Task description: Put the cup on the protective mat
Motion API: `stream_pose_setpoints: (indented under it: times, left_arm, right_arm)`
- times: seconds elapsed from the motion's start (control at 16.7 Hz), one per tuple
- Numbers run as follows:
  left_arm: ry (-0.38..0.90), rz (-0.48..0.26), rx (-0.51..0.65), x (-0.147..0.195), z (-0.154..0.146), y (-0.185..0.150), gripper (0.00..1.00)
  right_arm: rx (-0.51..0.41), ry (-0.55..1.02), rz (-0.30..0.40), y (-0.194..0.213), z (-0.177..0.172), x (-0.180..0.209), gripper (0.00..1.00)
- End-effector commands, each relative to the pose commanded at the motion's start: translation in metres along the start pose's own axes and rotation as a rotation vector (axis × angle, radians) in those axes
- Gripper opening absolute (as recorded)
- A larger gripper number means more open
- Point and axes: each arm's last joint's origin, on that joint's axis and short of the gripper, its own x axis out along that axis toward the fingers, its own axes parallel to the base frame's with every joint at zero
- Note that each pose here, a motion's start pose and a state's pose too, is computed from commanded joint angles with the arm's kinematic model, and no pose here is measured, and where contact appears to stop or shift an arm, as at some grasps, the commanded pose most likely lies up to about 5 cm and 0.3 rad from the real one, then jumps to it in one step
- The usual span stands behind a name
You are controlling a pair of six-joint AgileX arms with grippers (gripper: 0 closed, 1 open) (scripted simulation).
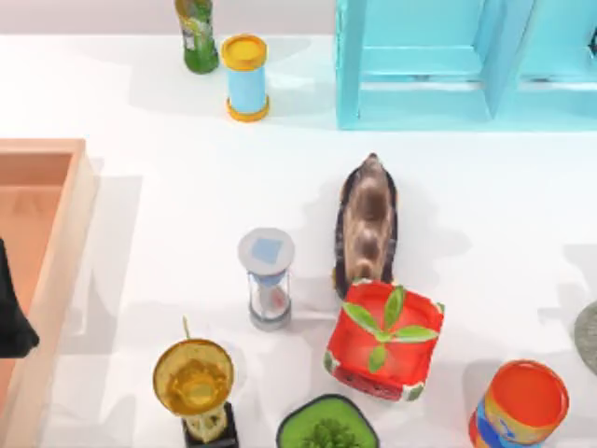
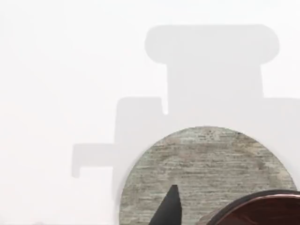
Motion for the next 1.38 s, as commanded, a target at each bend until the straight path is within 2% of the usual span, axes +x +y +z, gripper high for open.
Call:
stream_pose_setpoints:
  times: [0.42, 0.78, 1.38]
  left_arm:
    - [0.0, 0.0, 0.0, 0.0, 0.0, 0.0, 1.0]
    - [0.0, 0.0, 0.0, 0.0, 0.0, 0.0, 1.0]
    - [0.0, 0.0, 0.0, 0.0, 0.0, 0.0, 1.0]
  right_arm:
    - [0.0, -0.012, -0.004, -0.001, -0.012, 0.045, 0.0]
    - [0.002, -0.007, -0.005, -0.001, -0.015, 0.05, 0.0]
    - [0.002, -0.007, -0.005, -0.001, -0.015, 0.05, 0.75]
